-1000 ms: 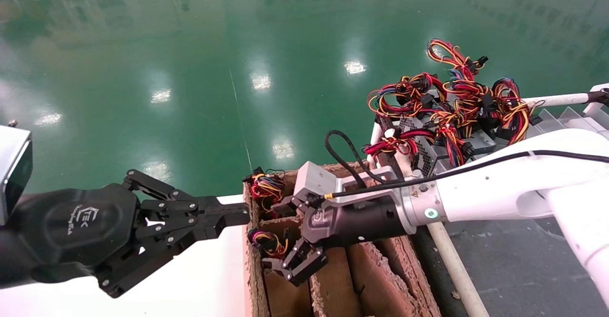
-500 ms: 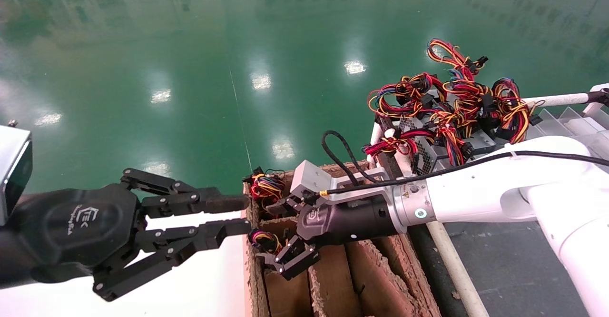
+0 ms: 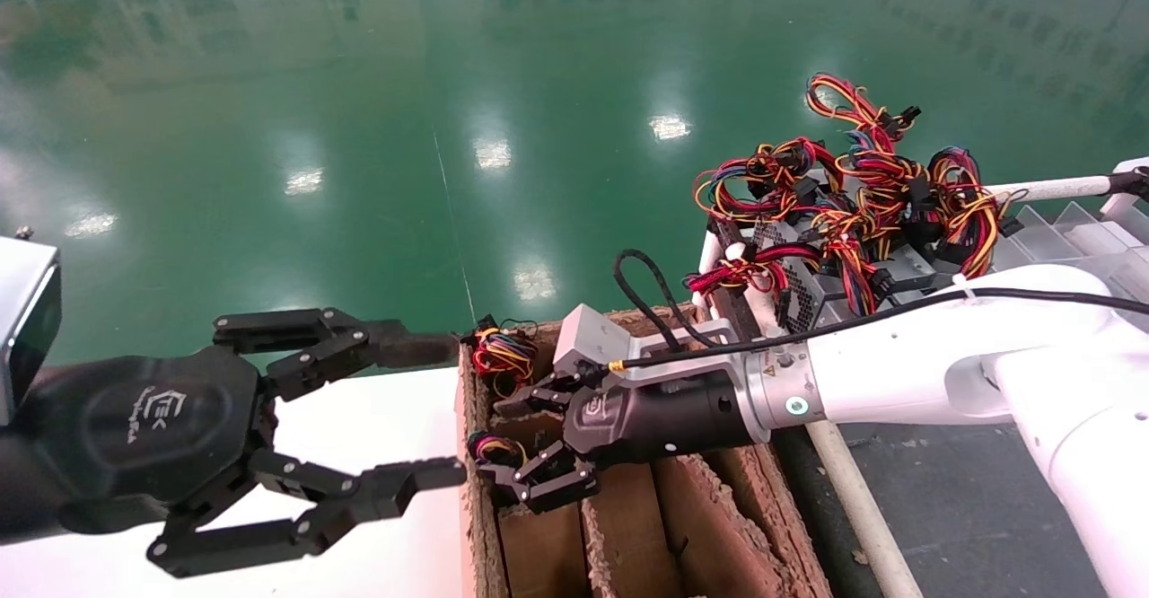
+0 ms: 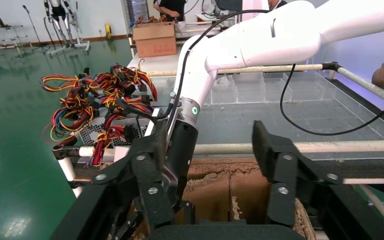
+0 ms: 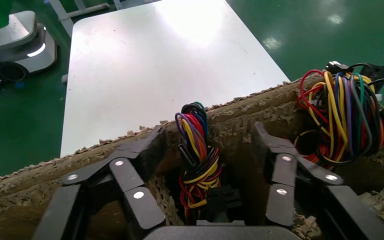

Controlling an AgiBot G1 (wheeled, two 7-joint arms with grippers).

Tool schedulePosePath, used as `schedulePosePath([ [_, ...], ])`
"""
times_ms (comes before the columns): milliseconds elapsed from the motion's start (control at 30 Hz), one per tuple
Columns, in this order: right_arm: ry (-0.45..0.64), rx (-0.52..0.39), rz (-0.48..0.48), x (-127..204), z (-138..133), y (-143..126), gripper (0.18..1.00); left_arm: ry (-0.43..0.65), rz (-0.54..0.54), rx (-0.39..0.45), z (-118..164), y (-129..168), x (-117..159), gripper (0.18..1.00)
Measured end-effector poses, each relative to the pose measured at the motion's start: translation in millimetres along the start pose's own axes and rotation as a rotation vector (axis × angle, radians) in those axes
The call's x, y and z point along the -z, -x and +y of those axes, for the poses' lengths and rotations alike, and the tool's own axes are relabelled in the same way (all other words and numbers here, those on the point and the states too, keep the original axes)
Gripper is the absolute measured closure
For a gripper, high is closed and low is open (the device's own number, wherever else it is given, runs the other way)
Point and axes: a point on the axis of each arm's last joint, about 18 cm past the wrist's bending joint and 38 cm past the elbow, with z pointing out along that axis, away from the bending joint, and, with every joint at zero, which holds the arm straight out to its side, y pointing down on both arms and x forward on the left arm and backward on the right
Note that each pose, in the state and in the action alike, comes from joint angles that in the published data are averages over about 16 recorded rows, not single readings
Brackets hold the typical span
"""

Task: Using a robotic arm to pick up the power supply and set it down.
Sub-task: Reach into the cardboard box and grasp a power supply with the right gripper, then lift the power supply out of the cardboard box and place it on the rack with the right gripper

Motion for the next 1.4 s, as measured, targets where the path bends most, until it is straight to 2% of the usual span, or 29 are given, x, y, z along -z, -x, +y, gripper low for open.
schedulePosePath([
  [467, -0.031, -0.016, 0.002, 1.4, 3.7, 1.1, 0.763, 0.0, 0.0, 0.0, 0.0, 0.0, 0.0, 0.335],
  [667, -0.043, -0.022, -0.003, 1.2, 5.8, 3.0, 0.868, 0.0, 0.0, 0.0, 0.0, 0.0, 0.0, 0.252],
  [1000, -0.066, -0.044, -0.001, 3.0, 9.4, 4.6, 0.963, 0.0, 0.0, 0.0, 0.0, 0.0, 0.0, 0.193],
  [1400, -0.177, -0.104, 0.007, 17.3, 3.2, 5.3, 0.983, 0.0, 0.0, 0.0, 0.0, 0.0, 0.0, 0.183],
])
